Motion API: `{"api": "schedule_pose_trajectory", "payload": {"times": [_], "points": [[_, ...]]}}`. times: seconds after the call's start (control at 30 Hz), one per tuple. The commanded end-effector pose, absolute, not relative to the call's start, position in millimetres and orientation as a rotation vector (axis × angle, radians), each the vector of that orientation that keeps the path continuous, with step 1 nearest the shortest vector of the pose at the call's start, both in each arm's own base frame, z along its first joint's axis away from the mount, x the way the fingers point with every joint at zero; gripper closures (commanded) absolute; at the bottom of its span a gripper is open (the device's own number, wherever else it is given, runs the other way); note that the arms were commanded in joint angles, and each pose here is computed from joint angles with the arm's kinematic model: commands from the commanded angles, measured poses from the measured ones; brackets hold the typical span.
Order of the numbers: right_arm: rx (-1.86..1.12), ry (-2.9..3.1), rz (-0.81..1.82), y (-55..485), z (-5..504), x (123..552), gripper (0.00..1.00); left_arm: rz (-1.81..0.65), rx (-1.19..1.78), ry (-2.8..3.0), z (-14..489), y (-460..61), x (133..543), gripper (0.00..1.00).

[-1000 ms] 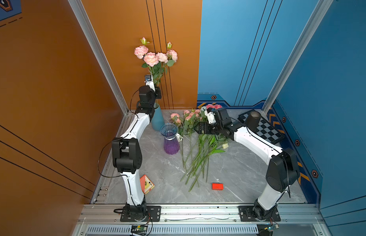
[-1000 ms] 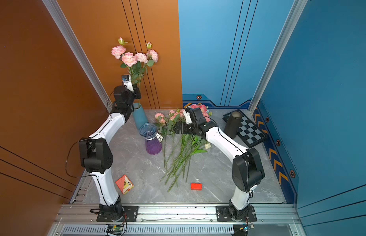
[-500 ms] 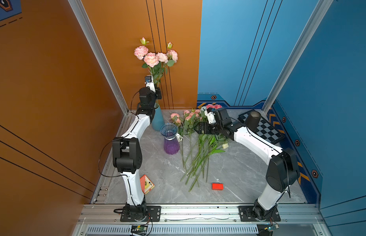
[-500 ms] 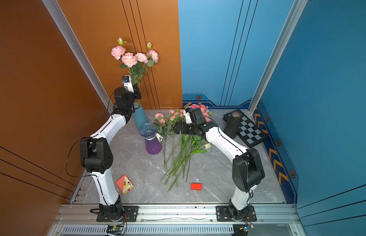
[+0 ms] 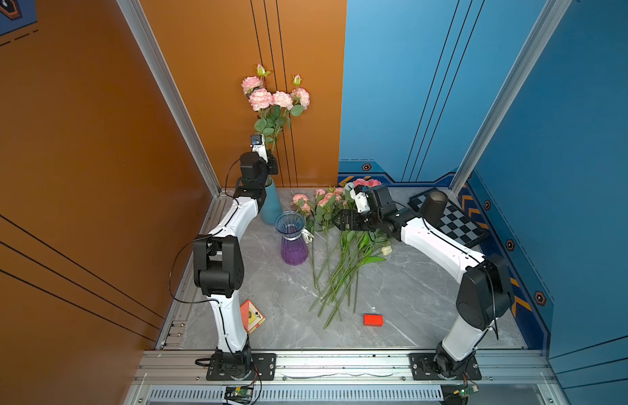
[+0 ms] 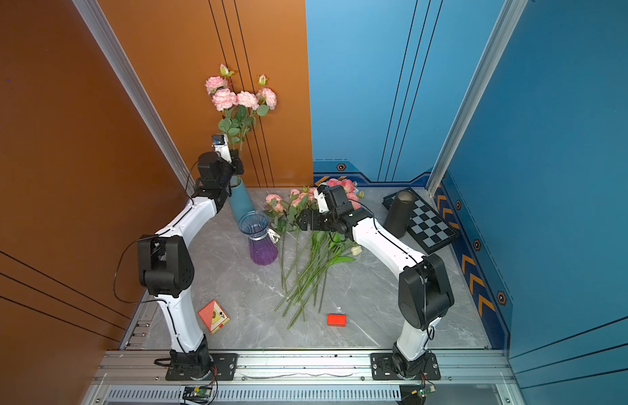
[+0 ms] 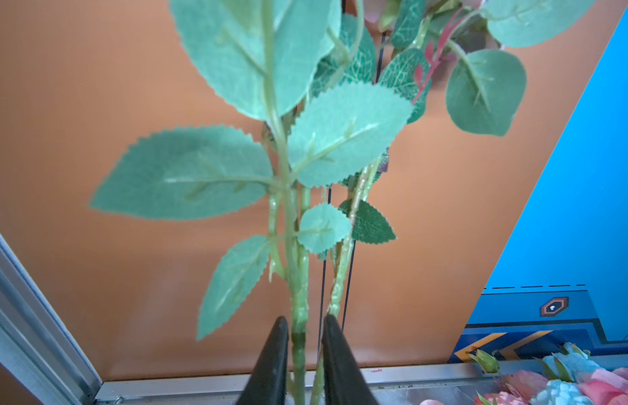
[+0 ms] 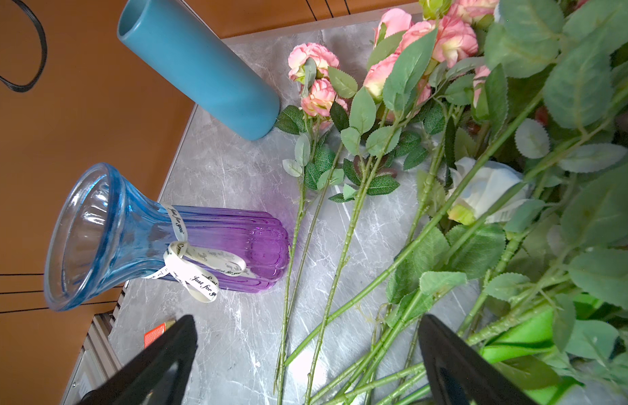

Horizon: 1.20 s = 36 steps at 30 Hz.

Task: Place the pink flowers into the vase
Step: Place the flower in the vase, then pick up the flower at the center of the board.

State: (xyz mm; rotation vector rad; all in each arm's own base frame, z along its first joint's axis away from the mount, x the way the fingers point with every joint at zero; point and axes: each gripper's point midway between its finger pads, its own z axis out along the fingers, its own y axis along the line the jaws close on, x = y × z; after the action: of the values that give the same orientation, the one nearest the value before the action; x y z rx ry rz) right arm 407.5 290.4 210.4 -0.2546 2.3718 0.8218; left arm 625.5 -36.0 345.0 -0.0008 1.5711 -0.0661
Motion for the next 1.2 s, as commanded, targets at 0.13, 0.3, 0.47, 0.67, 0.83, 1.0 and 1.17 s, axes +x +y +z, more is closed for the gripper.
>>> {"api": "schedule_pose_trajectory", "payload": {"times": [0.13,0.3,0.47,0.67,0.83,1.0,1.17], "points": [[-0.263,2.374,0.818,289,214,400,0.00,-0.064,0.016,1.594,338,-35,621,0.72],[-0.256,2.373,0.807,286,215,398,0.00,-0.059,0.017,1.586,344,-34,614,0.65],[-0.235,2.382,0.774,280,213,399,0.00,-0.061,0.028,1.577,353,-35,604,0.56],[-0.183,2.414,0.719,268,206,403,0.00,-0.061,0.036,1.562,367,-35,581,0.31],[-0.108,2.483,0.643,249,190,406,0.00,-0.069,0.048,1.573,365,-36,564,0.01],[-0.027,2.559,0.590,232,167,403,0.00,-0.116,0.055,1.569,370,-46,542,0.02],[0.027,2.629,0.585,228,141,398,0.00,-0.175,0.117,1.546,382,-79,510,0.01]]}}
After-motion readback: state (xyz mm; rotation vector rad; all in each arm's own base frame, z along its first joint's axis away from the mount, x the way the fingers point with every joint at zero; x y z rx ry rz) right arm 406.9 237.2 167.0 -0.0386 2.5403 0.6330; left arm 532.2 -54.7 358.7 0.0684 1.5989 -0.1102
